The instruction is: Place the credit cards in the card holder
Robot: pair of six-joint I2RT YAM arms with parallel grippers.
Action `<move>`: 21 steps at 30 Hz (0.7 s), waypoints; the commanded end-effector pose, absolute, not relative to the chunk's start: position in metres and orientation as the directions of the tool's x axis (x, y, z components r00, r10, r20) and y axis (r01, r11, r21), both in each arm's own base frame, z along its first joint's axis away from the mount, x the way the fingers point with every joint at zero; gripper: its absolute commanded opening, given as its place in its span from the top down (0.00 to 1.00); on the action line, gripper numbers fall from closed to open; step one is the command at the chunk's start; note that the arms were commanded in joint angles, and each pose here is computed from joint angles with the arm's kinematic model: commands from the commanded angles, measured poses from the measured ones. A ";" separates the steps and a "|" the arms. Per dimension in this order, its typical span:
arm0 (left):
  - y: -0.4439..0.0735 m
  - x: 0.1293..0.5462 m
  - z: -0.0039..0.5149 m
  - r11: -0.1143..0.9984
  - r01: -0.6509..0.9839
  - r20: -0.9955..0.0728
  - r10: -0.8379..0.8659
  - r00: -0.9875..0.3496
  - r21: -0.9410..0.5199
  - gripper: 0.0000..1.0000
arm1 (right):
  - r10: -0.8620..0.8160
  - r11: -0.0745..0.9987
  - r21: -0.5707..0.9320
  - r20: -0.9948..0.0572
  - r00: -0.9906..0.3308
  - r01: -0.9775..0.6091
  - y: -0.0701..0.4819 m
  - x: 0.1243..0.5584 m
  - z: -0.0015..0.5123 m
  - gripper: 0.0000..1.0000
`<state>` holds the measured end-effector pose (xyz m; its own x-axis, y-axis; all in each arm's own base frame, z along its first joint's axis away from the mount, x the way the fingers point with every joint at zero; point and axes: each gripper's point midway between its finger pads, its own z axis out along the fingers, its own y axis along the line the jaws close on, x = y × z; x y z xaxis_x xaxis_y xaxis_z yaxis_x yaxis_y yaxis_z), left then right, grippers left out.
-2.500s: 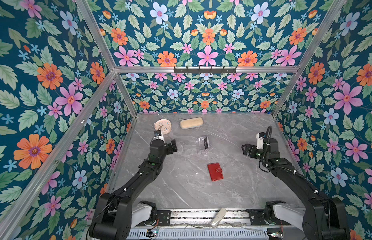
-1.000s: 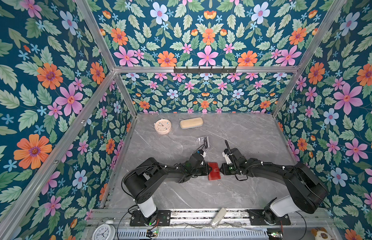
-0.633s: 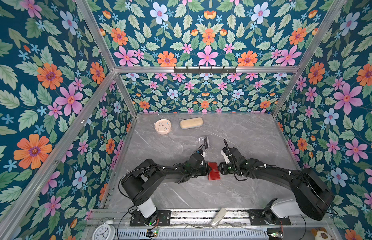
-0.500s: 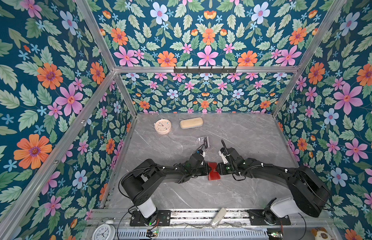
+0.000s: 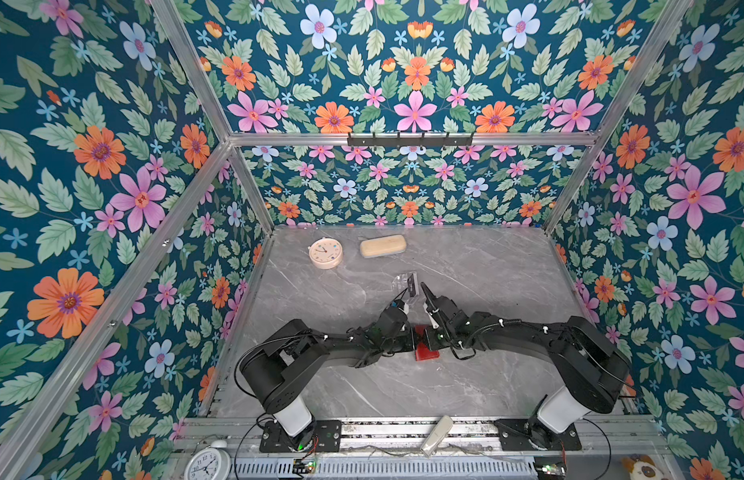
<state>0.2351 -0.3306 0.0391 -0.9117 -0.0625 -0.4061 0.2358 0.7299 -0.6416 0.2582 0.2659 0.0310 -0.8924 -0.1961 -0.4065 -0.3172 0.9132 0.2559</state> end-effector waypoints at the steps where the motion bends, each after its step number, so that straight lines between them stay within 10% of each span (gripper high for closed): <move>1: -0.328 0.236 0.040 0.738 0.241 -0.417 -0.060 -0.907 -0.631 0.85 | -0.210 0.947 0.155 -0.370 -0.905 -0.283 0.245 0.254 0.020 0.69; 21: -0.314 0.238 0.030 0.793 0.225 -0.431 -0.052 -0.901 -0.567 0.85 | -0.129 0.966 0.153 -0.422 -0.897 -0.211 0.233 0.258 0.040 0.98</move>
<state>0.2370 -0.3227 0.0355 -0.9046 -0.0633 -0.4216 0.2301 0.7601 -0.6077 0.2594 0.2466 0.0406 -0.8911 -0.1516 -0.4278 -0.2563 0.9460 0.1986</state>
